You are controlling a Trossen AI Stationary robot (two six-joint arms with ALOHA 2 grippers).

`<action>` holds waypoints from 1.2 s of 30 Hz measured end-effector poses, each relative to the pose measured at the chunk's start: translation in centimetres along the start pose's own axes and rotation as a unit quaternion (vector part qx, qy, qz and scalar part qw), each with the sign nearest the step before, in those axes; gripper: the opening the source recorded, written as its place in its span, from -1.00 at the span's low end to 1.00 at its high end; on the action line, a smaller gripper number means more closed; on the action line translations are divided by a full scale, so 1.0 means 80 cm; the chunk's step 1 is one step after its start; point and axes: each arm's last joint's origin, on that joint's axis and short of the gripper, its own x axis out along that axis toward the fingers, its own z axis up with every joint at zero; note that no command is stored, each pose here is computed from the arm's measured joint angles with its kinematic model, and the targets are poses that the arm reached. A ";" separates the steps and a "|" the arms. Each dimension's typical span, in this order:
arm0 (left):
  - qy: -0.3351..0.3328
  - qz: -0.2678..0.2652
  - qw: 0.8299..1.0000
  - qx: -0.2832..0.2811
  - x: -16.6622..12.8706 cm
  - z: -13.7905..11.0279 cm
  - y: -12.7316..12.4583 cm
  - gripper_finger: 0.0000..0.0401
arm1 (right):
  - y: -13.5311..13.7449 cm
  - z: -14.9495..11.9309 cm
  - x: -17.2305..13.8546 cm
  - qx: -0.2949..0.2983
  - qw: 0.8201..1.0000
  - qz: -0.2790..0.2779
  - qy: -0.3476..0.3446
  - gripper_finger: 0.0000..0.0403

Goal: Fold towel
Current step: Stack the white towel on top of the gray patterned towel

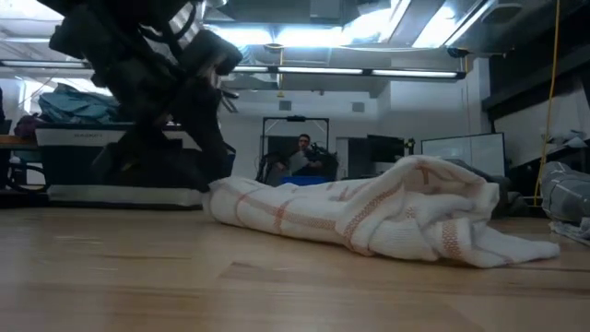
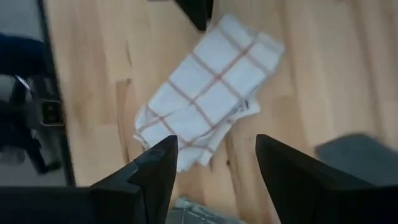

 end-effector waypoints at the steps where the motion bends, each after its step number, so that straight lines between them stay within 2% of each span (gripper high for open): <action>1: 0.000 -0.003 1.000 0.000 -0.001 0.000 -0.001 -0.31 | -0.004 -0.007 -0.014 0.000 1.000 -0.001 -0.018 0.09; 5: -0.002 -0.009 1.000 0.008 -0.004 0.001 -0.003 -0.31 | -0.025 -0.043 -0.072 0.006 0.996 -0.003 -0.090 0.09; 8: -0.001 -0.011 1.000 0.007 -0.004 0.001 -0.003 -0.31 | -0.044 -0.079 -0.101 0.018 0.989 -0.007 -0.148 0.09; 10: -0.001 -0.011 1.000 0.006 -0.004 0.001 -0.004 -0.31 | -0.057 -0.104 -0.107 0.039 0.979 -0.013 -0.199 0.09; 13: -0.001 -0.013 1.000 -0.002 -0.004 0.001 -0.004 -0.31 | -0.074 -0.140 -0.084 0.099 0.956 0.008 -0.276 0.09; 15: -0.001 -0.014 1.000 -0.023 -0.004 0.001 -0.004 -0.31 | -0.081 -0.157 -0.054 0.156 0.930 0.055 -0.329 0.09; 19: 0.004 -0.015 0.997 -0.071 -0.004 0.000 -0.005 -0.31 | -0.085 -0.179 0.015 0.259 0.861 0.185 -0.396 0.09; 21: 0.008 -0.016 0.997 -0.080 -0.005 -0.002 -0.005 -0.31 | -0.086 -0.188 0.044 0.300 0.829 0.244 -0.403 0.09; 23: 0.013 -0.017 0.996 -0.086 -0.005 -0.005 -0.006 -0.31 | -0.088 -0.195 0.073 0.356 0.807 0.276 -0.382 0.09; 26: 0.018 -0.018 0.995 -0.099 -0.006 -0.010 -0.007 -0.31 | -0.090 -0.206 0.111 0.425 0.807 0.273 -0.306 0.09; 28: 0.021 -0.017 0.995 -0.100 -0.007 -0.013 -0.007 -0.31 | -0.089 -0.210 0.129 0.452 0.815 0.257 -0.257 0.09; 31: 0.026 -0.010 0.993 -0.112 -0.006 -0.017 -0.005 -0.31 | -0.086 -0.209 0.151 0.470 0.828 0.229 -0.200 0.09; 36: 0.025 0.003 0.991 -0.135 0.003 -0.024 -0.001 -0.31 | -0.076 -0.195 0.172 0.481 0.839 0.216 -0.135 0.09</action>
